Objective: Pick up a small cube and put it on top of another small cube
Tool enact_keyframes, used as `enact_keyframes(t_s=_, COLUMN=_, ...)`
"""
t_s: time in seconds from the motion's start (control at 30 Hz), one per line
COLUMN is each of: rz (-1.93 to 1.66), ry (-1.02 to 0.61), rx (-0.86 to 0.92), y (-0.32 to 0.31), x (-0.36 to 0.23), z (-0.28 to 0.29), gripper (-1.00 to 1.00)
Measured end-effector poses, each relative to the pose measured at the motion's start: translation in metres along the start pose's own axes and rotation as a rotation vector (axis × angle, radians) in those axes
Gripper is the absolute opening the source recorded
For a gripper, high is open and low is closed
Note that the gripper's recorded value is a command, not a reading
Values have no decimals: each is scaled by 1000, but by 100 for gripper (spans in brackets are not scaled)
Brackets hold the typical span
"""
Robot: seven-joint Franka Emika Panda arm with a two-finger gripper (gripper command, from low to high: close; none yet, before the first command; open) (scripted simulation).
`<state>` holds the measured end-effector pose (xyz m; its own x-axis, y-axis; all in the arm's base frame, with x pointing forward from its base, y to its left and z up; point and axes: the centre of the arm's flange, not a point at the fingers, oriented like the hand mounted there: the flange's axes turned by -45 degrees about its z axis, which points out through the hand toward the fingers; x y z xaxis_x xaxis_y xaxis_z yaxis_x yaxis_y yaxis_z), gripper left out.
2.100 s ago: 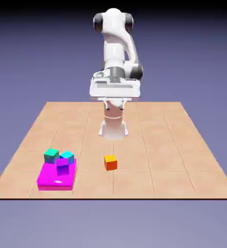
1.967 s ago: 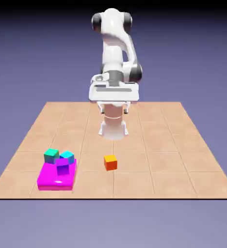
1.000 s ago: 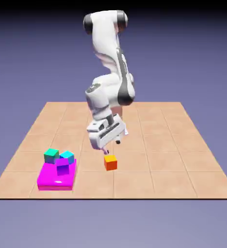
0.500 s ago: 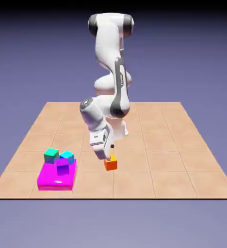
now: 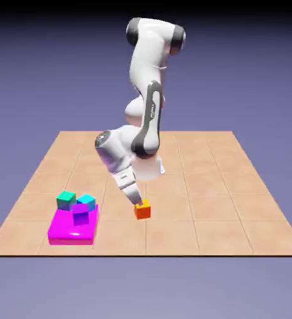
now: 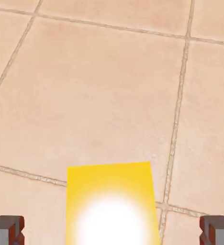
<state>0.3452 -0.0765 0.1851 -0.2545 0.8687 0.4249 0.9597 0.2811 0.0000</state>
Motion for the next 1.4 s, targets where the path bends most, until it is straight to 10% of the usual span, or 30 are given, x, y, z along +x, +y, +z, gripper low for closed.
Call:
enact_keyframes(t_s=0.37, rz=-1, ry=-2, rx=-1, y=1, x=-8, z=63, gripper=0)
enact_keyframes(t_s=0.4, rz=0, ry=0, rx=-1, y=0, x=-8, z=68, gripper=-100)
enact_keyframes(t_s=0.87, rz=0, ry=0, rx=2, y=0, x=0, z=0, gripper=-100)
enact_keyframes(t_s=1.4, rz=148, ry=0, rx=-66, y=-27, x=-145, z=-189, gripper=-100)
